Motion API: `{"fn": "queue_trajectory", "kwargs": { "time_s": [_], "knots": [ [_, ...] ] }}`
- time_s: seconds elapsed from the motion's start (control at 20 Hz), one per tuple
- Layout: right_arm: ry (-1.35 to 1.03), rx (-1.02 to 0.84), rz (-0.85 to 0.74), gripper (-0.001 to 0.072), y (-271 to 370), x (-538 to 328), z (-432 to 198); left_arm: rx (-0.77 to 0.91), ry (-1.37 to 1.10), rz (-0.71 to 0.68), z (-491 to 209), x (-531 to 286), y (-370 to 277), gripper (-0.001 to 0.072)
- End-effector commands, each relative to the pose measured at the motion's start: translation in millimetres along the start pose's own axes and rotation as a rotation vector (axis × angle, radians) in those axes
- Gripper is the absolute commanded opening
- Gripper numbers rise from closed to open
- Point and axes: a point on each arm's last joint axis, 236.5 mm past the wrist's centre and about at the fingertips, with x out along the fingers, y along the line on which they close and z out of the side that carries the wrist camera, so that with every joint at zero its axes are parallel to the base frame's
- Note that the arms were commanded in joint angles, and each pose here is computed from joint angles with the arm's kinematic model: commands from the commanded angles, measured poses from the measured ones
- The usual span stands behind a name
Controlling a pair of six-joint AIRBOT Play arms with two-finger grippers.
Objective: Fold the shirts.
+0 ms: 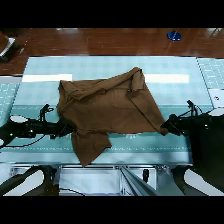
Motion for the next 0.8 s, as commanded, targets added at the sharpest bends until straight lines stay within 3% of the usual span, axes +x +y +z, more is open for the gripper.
{"fn": "queue_trajectory", "kwargs": {
  "time_s": [0.0, 0.2, 0.35, 0.45, 0.6, 0.75],
  "knots": [
    [-0.040, -0.118, 0.050, 0.0027, 34.6, 6.2, 12.4, 0.011, -0.008, -0.001, 3.2, -1.7, -2.2, 0.0017],
    [-0.132, -0.350, 0.187, 0.0027, 126.2, -58.9, 42.6, 0.167, -0.118, -0.128, 45.5, -50.6, -78.4, 0.0016],
    [-0.486, -0.602, 0.257, 0.0027, 230.1, -189.6, 71.0, 0.431, -0.457, -0.348, 86.0, -168.8, -217.9, 0.0016],
    [-0.731, -0.764, 0.276, 0.0027, 289.0, -285.9, 52.7, 0.641, -0.716, -0.403, 74.8, -269.4, -301.2, 0.0015],
    [-1.014, -0.929, 0.242, 0.0027, 330.8, -390.0, -8.7, 0.889, -1.051, -0.318, 19.3, -392.5, -372.9, 0.0015],
    [-1.246, -0.998, 0.169, 0.0027, 333.5, -454.4, -72.7, 1.016, -1.327, -0.149, -42.4, -474.9, -392.6, 0.0015]
  ]
}}
